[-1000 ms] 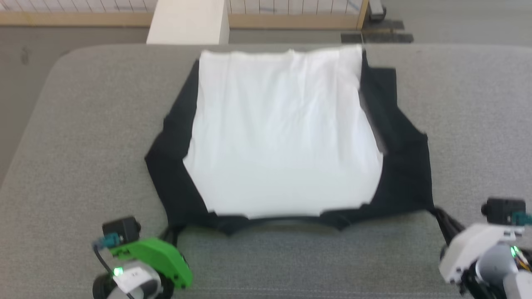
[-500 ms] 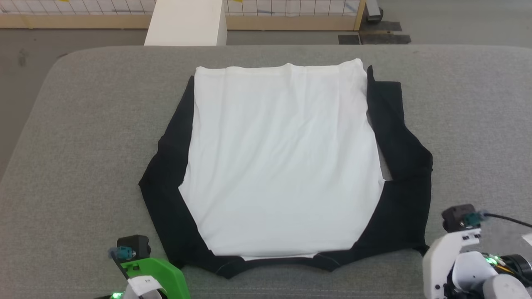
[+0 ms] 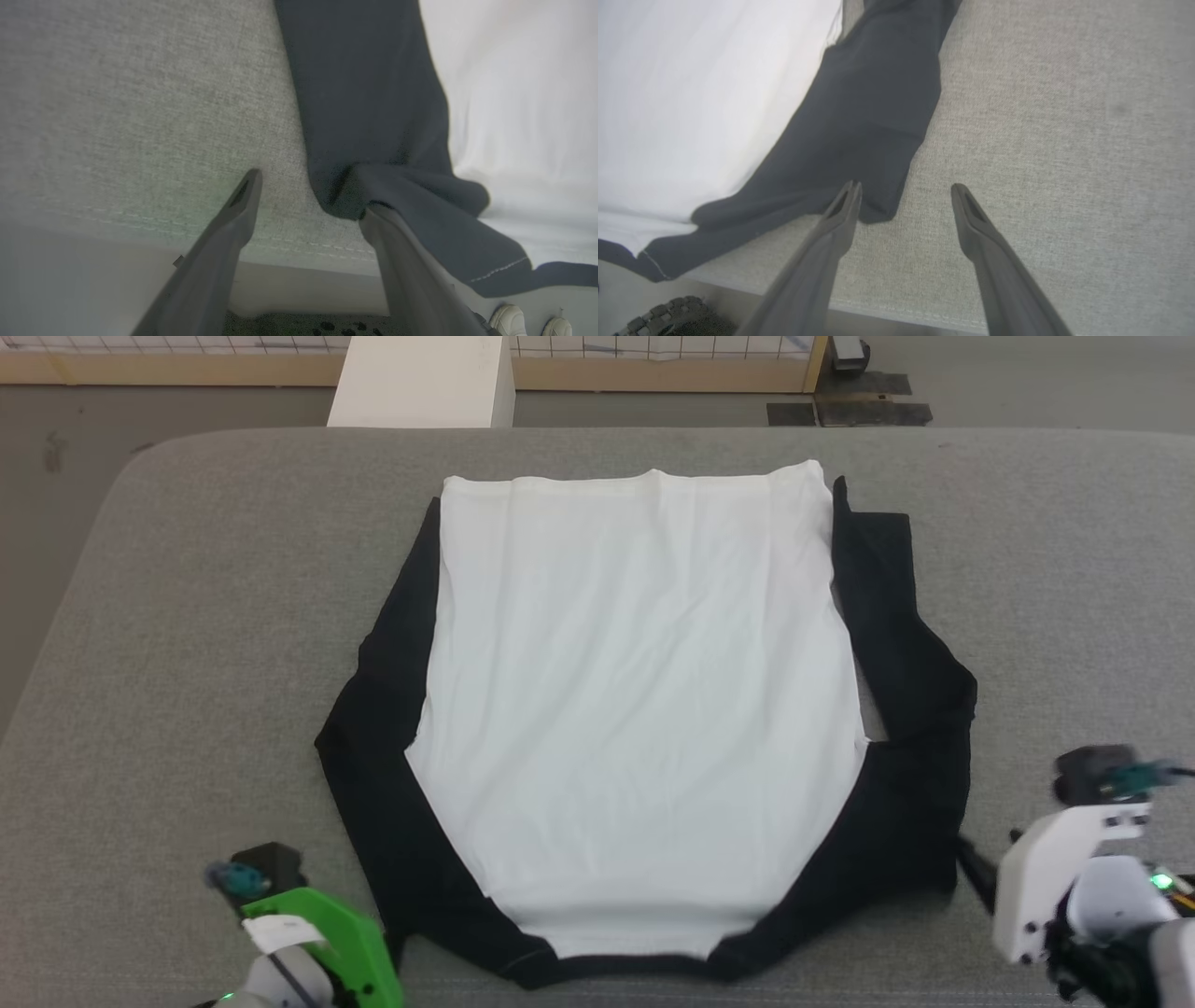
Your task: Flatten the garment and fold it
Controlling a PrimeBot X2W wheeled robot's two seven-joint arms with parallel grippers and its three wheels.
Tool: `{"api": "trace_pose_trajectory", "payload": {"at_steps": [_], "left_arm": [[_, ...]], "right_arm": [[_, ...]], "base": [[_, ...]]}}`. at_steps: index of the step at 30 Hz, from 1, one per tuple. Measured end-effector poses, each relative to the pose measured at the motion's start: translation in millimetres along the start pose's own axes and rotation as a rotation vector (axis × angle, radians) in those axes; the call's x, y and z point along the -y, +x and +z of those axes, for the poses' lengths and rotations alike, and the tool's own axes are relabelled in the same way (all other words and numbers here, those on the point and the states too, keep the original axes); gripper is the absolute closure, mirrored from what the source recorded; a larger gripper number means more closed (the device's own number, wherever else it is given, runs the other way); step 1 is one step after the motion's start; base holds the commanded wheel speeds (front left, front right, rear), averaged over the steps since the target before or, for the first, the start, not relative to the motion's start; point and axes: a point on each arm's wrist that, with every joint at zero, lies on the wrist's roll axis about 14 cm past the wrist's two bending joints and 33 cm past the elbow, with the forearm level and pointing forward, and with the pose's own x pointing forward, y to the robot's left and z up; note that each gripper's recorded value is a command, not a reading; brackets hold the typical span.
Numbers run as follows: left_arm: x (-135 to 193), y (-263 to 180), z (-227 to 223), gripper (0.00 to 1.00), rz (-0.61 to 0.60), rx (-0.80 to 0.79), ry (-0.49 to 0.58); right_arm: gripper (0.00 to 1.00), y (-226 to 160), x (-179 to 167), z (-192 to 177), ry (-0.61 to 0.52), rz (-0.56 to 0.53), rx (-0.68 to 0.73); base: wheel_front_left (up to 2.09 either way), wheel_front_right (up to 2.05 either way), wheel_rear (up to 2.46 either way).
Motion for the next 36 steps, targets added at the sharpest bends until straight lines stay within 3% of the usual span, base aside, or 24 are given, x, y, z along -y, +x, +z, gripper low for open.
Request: {"api": "trace_pose_trajectory", "payload": {"at_steps": [6, 11, 15, 24, 36], "left_arm": [[-8.9, -20.9, 31.2, 0.00, 0.013, 0.076, -0.064], [-16.0, -39.1, 98.5, 0.00, 0.029, 0.378, -0.113], [-16.4, -45.4, 132.4, 0.00, 0.026, 0.576, -0.134], [1.3, -44.6, 186.4, 0.00, -0.032, 0.912, -0.007], [1.8, -9.0, 187.7, 0.00, 0.010, 0.949, 0.138]], "right_arm": [[0.00, -30.8, 26.3, 54.6, 0.160, -0.022, 0.226], [0.00, -43.3, 46.5, 104.0, 0.203, -0.069, 0.392], [0.00, -35.1, 48.8, 148.4, 0.168, -0.089, 0.462], [0.00, 21.5, 57.9, 213.1, 0.067, -0.143, 0.387], [0.00, 132.5, 45.1, 211.4, -0.048, -0.183, 0.077]], "base": [[0.00, 0.00, 0.00], [0.00, 0.00, 0.00], [0.00, 0.00, 0.00], [0.00, 0.00, 0.00], [0.00, 0.00, 0.00]]}}
